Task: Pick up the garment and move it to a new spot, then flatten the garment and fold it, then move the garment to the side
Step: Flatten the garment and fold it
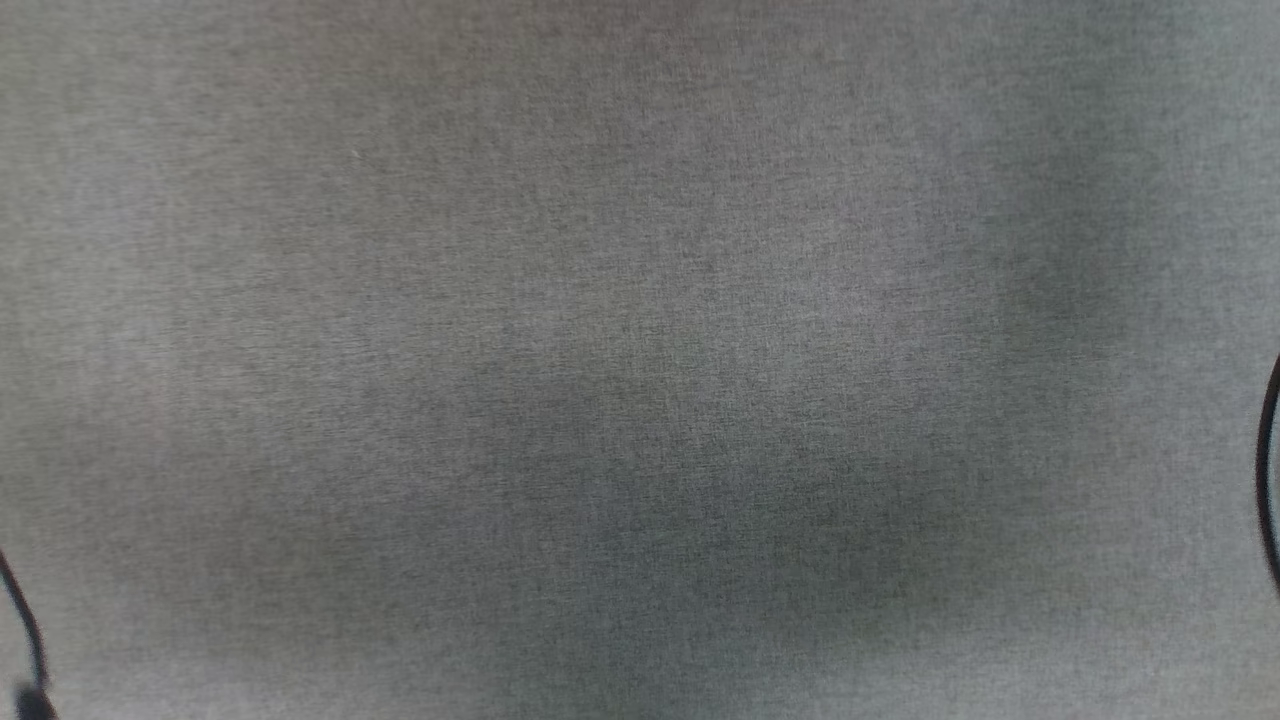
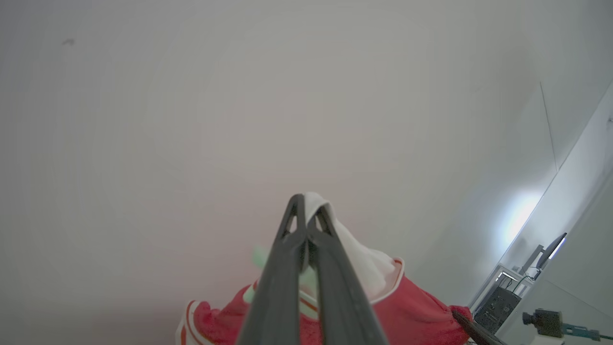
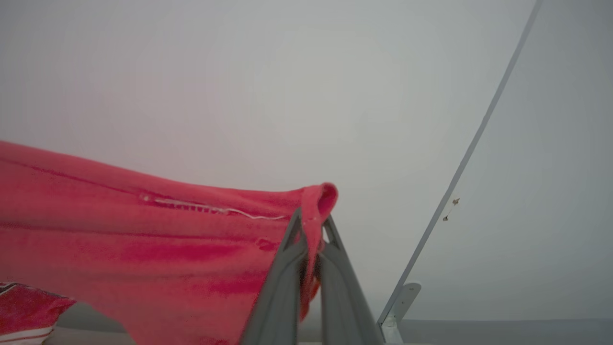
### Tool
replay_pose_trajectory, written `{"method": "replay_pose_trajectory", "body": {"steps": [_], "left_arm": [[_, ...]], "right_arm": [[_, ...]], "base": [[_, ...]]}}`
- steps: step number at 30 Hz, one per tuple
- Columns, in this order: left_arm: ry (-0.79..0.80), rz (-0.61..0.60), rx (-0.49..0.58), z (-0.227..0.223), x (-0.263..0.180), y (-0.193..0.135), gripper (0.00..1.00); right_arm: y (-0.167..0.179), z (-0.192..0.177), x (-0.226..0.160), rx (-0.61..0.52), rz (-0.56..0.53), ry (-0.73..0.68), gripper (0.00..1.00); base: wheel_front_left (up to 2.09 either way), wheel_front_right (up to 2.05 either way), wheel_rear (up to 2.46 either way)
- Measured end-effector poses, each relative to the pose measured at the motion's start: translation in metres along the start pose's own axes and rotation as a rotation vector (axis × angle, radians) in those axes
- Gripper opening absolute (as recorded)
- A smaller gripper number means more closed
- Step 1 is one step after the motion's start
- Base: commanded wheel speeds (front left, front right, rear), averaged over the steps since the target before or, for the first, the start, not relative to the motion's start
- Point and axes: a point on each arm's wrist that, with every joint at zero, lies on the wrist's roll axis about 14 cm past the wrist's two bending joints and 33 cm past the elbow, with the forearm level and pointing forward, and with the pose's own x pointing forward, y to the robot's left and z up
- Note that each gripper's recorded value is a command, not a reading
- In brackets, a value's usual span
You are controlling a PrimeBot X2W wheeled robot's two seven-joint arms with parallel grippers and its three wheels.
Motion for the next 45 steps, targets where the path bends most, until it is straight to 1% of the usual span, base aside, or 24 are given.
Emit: {"method": "replay_pose_trajectory", "body": {"steps": [4, 5, 9, 11, 12, 14, 16, 18, 21, 26, 32, 35, 39, 41, 43, 45], "left_arm": [[0.086, 0.06, -0.07, -0.04, -0.053, 0.014, 0.0], [0.113, 0.086, -0.103, -0.052, -0.069, 0.018, 0.0], [0.259, 0.164, -0.175, -0.102, -0.139, 0.021, 0.0], [0.295, 0.2, -0.208, -0.114, -0.167, 0.019, 0.0], [0.303, 0.205, -0.205, -0.116, -0.178, 0.017, 0.0], [0.299, 0.213, -0.24, -0.117, -0.195, 0.007, 0.0], [0.332, 0.215, -0.241, -0.122, -0.217, -0.003, 0.0], [0.336, 0.217, -0.274, -0.122, -0.233, -0.015, 0.0], [0.37, 0.212, -0.301, -0.122, -0.256, -0.032, 0.0], [0.458, 0.214, -0.324, -0.125, -0.294, -0.053, 0.0], [0.53, 0.211, -0.364, -0.129, -0.32, -0.074, 0.0], [0.538, 0.198, -0.371, -0.127, -0.322, -0.08, 0.0], [0.528, 0.168, -0.362, -0.125, -0.312, -0.082, 0.0], [0.498, 0.138, -0.351, -0.122, -0.296, -0.08, 0.0], [0.455, 0.111, -0.375, -0.12, -0.277, -0.08, 0.0], [0.453, 0.095, -0.359, -0.123, -0.263, -0.073, 0.0]], "right_arm": [[0.009, -0.047, -0.022, -0.01, 0.046, 0.105, 0.0], [0.011, -0.061, -0.031, 0.002, 0.057, 0.133, 0.0], [0.012, -0.109, -0.073, 0.029, 0.093, 0.248, 0.0], [0.008, -0.125, -0.096, 0.051, 0.098, 0.294, 0.0], [0.006, -0.132, -0.108, 0.066, 0.099, 0.314, 0.0], [0.002, -0.142, -0.132, 0.098, 0.103, 0.349, 0.0], [-0.005, -0.148, -0.157, 0.112, 0.101, 0.385, 0.0], [-0.01, -0.152, -0.181, 0.131, 0.096, 0.419, 0.0], [-0.017, -0.154, -0.217, 0.149, 0.087, 0.46, 0.0], [-0.017, -0.157, -0.268, 0.18, 0.083, 0.529, 0.0], [-0.011, -0.158, -0.315, 0.213, 0.076, 0.614, 0.0], [-0.011, -0.154, -0.325, 0.224, 0.066, 0.618, 0.0], [-0.012, -0.149, -0.319, 0.232, 0.057, 0.595, 0.0], [-0.01, -0.146, -0.306, 0.241, 0.058, 0.566, 0.0], [-0.009, -0.145, -0.291, 0.236, 0.063, 0.546, 0.0], [-0.009, -0.146, -0.276, 0.23, 0.06, 0.529, 0.0]], "base": [[0.0, 0.0, 0.0], [0.0, 0.0, 0.0], [0.0, 0.0, 0.0], [0.0, 0.0, 0.0], [0.0, 0.0, 0.0], [0.0, 0.0, 0.0], [0.0, 0.0, 0.0], [0.0, 0.0, 0.0], [0.0, 0.0, 0.0], [0.0, 0.0, 0.0], [0.0, 0.0, 0.0], [0.0, 0.0, 0.0], [0.0, 0.0, 0.0], [0.0, 0.0, 0.0], [0.0, 0.0, 0.0], [0.0, 0.0, 0.0]]}}
